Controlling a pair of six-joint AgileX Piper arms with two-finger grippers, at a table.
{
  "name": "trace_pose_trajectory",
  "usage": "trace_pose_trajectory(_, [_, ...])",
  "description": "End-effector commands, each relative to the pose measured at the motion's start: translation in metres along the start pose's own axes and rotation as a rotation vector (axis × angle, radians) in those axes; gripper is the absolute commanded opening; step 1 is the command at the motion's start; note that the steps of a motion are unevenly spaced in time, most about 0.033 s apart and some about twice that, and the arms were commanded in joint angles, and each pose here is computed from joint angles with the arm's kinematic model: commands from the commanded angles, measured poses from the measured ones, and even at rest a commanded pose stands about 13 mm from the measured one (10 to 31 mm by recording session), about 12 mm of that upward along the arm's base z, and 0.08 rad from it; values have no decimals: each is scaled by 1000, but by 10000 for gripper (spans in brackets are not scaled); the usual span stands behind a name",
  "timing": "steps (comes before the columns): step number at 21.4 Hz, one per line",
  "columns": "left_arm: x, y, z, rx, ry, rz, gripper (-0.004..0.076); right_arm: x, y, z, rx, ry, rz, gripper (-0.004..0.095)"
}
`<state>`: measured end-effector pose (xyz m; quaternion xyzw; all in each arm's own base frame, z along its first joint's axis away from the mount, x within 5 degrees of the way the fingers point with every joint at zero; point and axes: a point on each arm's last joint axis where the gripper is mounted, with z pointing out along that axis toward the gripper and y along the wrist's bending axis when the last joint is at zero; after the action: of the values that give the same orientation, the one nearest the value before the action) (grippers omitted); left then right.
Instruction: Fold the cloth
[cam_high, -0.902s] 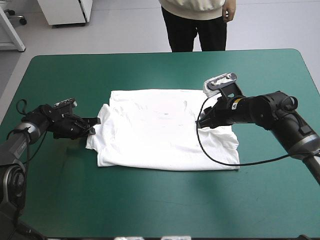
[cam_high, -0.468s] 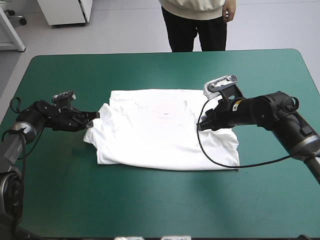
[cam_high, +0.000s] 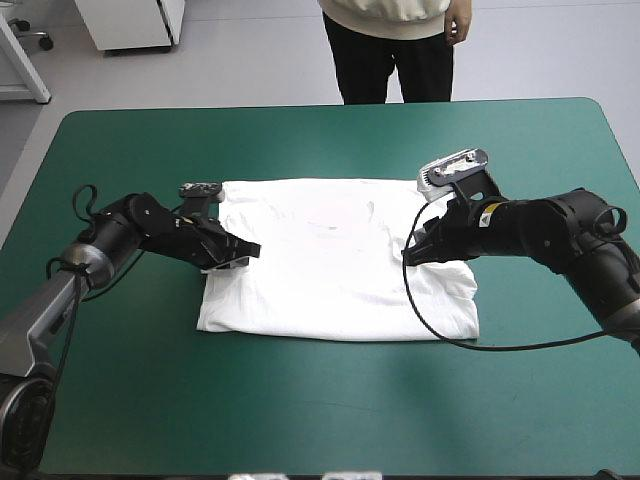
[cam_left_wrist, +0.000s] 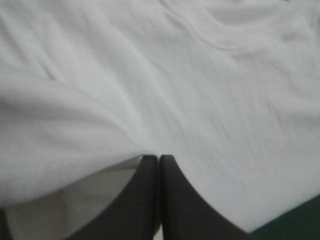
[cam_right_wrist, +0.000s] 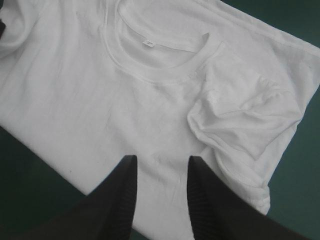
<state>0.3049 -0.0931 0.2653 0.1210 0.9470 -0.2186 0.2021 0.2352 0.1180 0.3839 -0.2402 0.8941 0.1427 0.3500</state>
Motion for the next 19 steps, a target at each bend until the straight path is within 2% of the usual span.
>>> trace_pose_trajectory(1, [-7, -24, 7, 37, -34, 49, -9, -9, 2, -21, 10, -104, -1, 320])
trace_pose_trajectory(4, [-8, -19, 35, 25, 7, 43, -8, -7, 3, -22, 4, -92, 1, 320])
trace_pose_trajectory(6, [-7, -15, 45, 26, 30, 63, 17, -6, 0, -22, 40, -81, -26, 320])
trace_pose_trajectory(8, [-7, -19, 37, 42, 17, 94, 209, -4, -12, -23, 169, -54, -35, 347])
trace_pose_trajectory(10, [-10, -25, 24, 46, -39, 102, 461, -4, -19, -26, 243, -60, -9, 387])
trace_pose_trajectory(12, [-11, -35, 2, 70, -99, 105, 580, -6, -21, -32, 268, -100, 2, 387])
trace_pose_trajectory(16, [1, -50, -42, 77, -148, 170, 543, 13, -21, -27, 269, -51, -11, 387])
trace_pose_trajectory(19, [22, -47, -59, -3, -153, 164, 502, 40, -21, -19, 270, -15, -6, 387])
